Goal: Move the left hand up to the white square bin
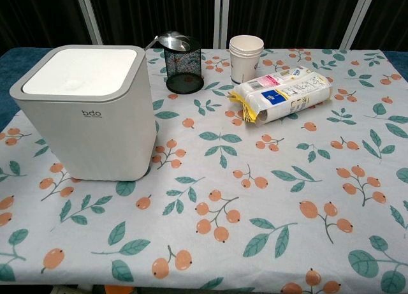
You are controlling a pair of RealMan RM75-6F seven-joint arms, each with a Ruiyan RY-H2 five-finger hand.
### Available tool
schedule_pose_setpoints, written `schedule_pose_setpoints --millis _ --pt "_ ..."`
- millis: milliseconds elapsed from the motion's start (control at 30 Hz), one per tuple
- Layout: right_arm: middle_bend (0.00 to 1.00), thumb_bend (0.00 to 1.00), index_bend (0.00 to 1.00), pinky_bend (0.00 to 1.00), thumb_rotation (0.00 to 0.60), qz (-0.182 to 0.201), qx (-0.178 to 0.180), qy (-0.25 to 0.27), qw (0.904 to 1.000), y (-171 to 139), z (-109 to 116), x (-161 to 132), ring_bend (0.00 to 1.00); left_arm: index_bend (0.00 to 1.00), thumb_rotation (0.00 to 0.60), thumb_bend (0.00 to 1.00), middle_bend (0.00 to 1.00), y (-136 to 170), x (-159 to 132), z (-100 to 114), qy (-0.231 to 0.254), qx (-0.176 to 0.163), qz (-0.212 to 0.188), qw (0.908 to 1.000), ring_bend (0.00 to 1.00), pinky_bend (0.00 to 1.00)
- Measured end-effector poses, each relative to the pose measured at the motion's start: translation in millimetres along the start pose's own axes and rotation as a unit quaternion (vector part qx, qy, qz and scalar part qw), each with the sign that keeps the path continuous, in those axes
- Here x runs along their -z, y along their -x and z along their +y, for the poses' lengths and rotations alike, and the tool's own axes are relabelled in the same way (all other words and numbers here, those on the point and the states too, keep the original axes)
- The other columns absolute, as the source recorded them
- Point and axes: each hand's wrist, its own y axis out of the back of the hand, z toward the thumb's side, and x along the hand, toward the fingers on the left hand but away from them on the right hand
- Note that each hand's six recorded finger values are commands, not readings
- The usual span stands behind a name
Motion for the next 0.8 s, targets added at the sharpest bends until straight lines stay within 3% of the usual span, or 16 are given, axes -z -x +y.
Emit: schedule_pose_setpoints --millis 167,300,533,633,800 --pt "0.05 0.34 0.03 0.00 0.600 -0.003 -0.001 0.000 1.0000 0 -1 1 0.00 0.22 0.600 0.00 0.16 -20 -24 -8 -0.005 0.037 -0.073 0.9966 0.14 0.00" --pt "0.05 0.33 0.03 0.00 0.600 -0.001 -0.001 0.002 1.0000 1 -1 1 0.00 0.22 0.600 0.00 0.16 -29 -35 -18 -0.021 0.060 -0.100 0.9930 0.14 0.00" --pt "0.05 0.34 0.03 0.00 0.600 0.001 -0.001 0.003 1.0000 2 -2 1 0.00 0.24 0.600 0.00 0.17 -35 -38 -41 -0.040 0.107 -0.104 0.9880 0.14 0.00" --pt "0.05 0.34 0.03 0.00 0.600 0.002 -0.001 0.003 1.0000 2 -1 0 0.00 0.24 0.600 0.00 0.17 -34 -38 -49 -0.044 0.129 -0.099 0.9857 0.14 0.05" --pt "0.05 0.33 0.03 0.00 0.600 0.004 0.003 0.003 1.0000 1 0 0 0.00 0.24 0.600 0.00 0.17 -35 -39 -40 -0.045 0.103 -0.094 0.9892 0.14 0.05"
